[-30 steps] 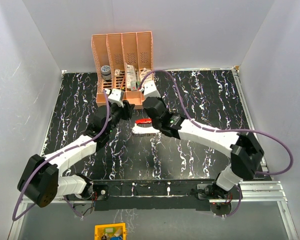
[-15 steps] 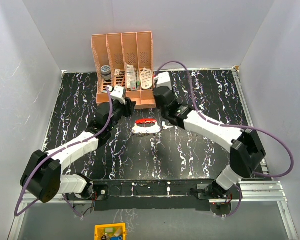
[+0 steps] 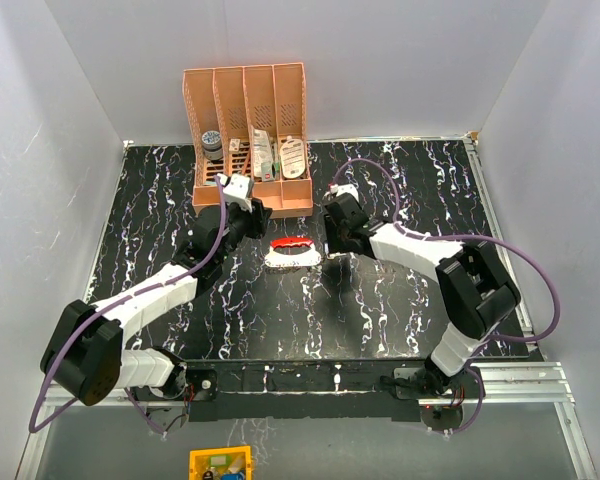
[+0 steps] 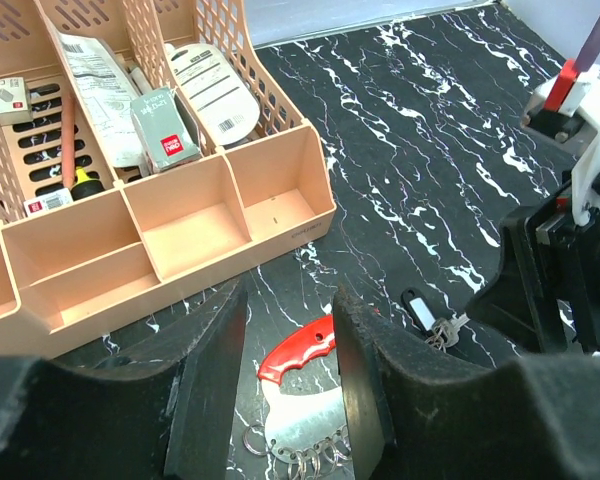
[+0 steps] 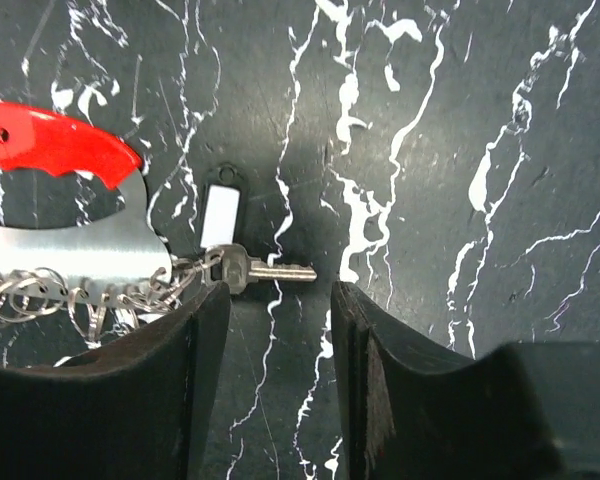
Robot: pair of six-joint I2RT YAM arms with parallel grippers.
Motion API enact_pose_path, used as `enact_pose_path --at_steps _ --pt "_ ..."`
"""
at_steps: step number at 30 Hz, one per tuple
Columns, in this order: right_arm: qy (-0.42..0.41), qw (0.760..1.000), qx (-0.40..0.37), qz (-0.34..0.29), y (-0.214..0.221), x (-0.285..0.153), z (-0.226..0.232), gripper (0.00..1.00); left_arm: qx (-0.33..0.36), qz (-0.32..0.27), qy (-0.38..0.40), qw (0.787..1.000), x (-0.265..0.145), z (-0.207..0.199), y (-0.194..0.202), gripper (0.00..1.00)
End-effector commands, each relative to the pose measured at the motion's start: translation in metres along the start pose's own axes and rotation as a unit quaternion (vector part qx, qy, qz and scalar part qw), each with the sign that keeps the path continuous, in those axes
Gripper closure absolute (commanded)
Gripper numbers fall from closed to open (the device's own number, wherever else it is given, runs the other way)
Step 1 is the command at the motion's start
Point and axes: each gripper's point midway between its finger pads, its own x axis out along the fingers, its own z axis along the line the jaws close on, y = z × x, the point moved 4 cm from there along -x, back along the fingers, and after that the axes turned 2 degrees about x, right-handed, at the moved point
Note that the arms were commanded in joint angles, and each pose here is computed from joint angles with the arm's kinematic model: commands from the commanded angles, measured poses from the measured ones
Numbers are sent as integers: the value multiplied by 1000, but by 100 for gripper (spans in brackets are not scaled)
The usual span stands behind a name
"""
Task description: Remove the keys from the keyring
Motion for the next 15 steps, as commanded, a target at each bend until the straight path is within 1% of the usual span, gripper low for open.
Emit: enact_pose_path --at_steps 1,6,11,15 --pt "-13 1000 -11 -7 3 -1 -1 60 2 5 11 1000 -2 -4 6 61" --pt "-19 1000 -20 9 20 5 -3 64 -3 9 17 1000 1 -6 9 61" --pt "-30 999 -24 14 23 11 1 64 -6 13 22 1000 3 -7 12 61" --pt "-42 999 -27 11 21 15 6 61 -6 12 20 1000 3 -7 12 61"
